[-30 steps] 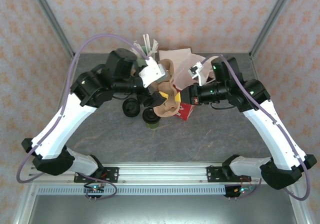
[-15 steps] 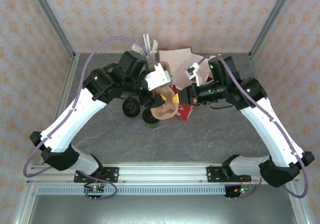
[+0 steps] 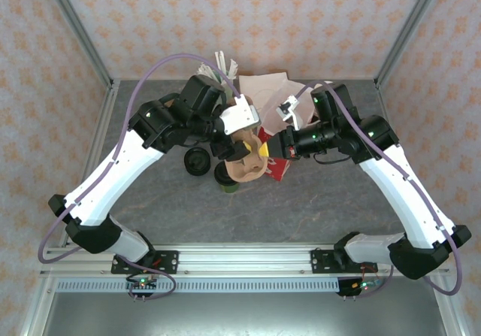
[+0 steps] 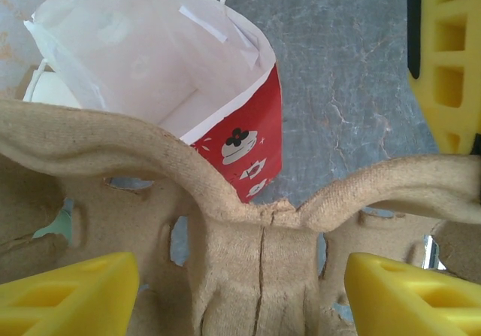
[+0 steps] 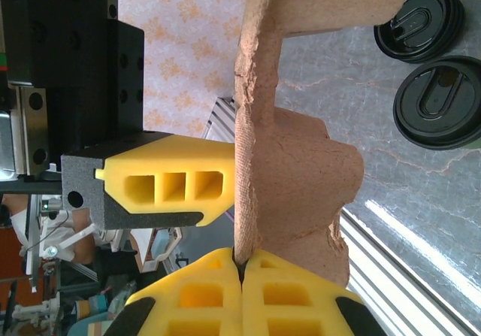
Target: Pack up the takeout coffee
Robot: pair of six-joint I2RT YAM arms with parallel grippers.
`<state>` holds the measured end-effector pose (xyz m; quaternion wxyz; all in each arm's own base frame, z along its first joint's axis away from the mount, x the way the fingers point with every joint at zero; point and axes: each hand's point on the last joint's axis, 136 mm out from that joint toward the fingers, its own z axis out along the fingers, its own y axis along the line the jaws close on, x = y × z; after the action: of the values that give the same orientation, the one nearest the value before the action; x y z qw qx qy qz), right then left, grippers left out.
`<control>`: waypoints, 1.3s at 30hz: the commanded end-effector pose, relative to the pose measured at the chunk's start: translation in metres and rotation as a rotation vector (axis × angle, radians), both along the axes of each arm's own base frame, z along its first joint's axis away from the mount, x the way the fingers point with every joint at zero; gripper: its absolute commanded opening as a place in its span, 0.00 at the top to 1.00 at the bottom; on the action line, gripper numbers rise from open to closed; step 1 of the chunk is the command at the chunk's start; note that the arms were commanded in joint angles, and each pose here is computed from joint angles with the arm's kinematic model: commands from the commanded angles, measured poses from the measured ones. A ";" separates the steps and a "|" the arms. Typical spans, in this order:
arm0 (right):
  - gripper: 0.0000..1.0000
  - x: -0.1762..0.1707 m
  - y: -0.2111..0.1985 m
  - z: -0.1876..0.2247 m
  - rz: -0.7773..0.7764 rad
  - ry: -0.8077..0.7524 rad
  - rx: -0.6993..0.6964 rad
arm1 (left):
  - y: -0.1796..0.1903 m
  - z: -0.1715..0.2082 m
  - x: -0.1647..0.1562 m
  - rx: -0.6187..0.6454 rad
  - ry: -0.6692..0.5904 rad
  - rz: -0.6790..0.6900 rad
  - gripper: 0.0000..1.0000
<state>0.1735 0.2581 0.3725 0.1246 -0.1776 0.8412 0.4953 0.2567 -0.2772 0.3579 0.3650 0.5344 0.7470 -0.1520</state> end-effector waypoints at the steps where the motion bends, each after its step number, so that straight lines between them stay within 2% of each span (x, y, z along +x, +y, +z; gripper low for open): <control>1: 1.00 -0.007 0.001 0.012 0.032 -0.033 0.026 | 0.002 0.008 0.003 -0.002 -0.031 -0.006 0.29; 7: 1.00 -0.008 0.001 0.013 0.036 -0.036 0.027 | 0.000 0.002 0.001 0.007 -0.005 -0.024 0.36; 16: 1.00 -0.009 -0.001 0.013 0.037 -0.046 0.024 | 0.002 -0.008 -0.003 0.037 0.031 -0.040 0.36; 20: 1.00 -0.009 0.000 0.013 0.038 -0.046 0.025 | 0.001 -0.008 -0.004 0.034 0.036 -0.045 0.43; 23: 1.00 -0.008 -0.001 0.013 0.034 -0.050 0.022 | 0.000 -0.008 -0.004 0.033 0.038 -0.047 0.64; 31: 1.00 -0.001 -0.006 0.011 -0.010 -0.089 -0.008 | 0.000 -0.005 -0.002 0.021 0.037 -0.032 0.64; 34: 0.92 0.001 -0.008 0.010 -0.027 -0.106 -0.017 | -0.001 -0.002 0.002 0.007 0.031 -0.007 0.65; 37: 0.78 0.006 -0.015 0.007 -0.064 -0.140 -0.054 | 0.000 0.003 0.008 -0.017 0.034 0.025 0.65; 39: 0.76 0.017 -0.027 0.006 -0.148 -0.182 -0.110 | 0.001 0.005 0.012 -0.034 0.051 0.045 0.64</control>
<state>0.1820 0.2496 0.3676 0.1643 -0.1798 0.8536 0.4606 0.2590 -0.2775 0.3478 0.3391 0.5346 0.7571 -0.1616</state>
